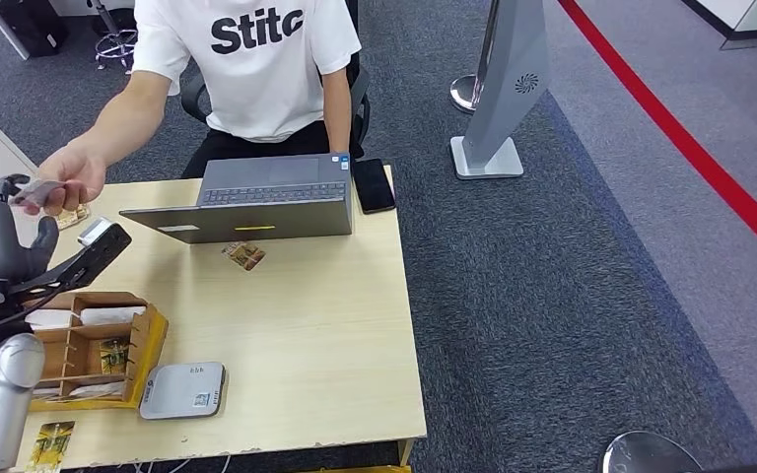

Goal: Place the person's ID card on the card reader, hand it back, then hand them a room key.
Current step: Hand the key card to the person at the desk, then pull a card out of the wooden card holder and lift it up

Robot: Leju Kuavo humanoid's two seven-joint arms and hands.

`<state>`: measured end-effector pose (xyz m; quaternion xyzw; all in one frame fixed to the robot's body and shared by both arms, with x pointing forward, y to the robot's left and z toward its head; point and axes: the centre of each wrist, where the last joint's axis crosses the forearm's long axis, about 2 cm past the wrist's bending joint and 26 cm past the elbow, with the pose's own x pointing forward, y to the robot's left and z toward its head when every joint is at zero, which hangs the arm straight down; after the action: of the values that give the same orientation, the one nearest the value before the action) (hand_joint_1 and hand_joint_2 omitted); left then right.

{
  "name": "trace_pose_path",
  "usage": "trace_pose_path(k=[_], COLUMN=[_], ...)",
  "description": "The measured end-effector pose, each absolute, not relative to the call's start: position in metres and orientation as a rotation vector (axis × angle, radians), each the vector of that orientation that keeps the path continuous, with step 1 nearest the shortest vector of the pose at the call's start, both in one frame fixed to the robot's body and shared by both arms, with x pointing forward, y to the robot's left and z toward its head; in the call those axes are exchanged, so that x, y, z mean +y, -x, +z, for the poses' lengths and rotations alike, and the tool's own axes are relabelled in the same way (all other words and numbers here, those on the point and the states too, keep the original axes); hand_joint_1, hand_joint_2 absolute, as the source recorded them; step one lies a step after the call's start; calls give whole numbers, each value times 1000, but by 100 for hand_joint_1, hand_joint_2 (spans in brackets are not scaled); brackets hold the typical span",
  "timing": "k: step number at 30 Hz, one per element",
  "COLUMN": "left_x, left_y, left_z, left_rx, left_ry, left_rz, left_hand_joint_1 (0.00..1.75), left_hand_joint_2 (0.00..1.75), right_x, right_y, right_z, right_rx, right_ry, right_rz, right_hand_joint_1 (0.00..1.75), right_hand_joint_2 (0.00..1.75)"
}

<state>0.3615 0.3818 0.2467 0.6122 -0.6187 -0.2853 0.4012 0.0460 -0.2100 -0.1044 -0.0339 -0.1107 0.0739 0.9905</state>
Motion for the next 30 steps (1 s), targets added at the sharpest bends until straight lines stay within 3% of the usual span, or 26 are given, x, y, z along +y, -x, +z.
trace_pose_path(k=[11,30], left_x=[364,359], left_y=[-317,-274], left_z=[238,236], left_rx=[-1832,-2016], left_ry=[-1373,-1327], left_rz=[-616,-516], left_hand_joint_1=[0,0], left_hand_joint_2=[175,175], right_x=[-210,-211], right_y=[-44,-42], right_z=[-105,-105], right_rx=[-223,-219], right_ry=[69,77], right_rz=[110,94], right_hand_joint_1=[0,0], right_hand_joint_2=[175,175])
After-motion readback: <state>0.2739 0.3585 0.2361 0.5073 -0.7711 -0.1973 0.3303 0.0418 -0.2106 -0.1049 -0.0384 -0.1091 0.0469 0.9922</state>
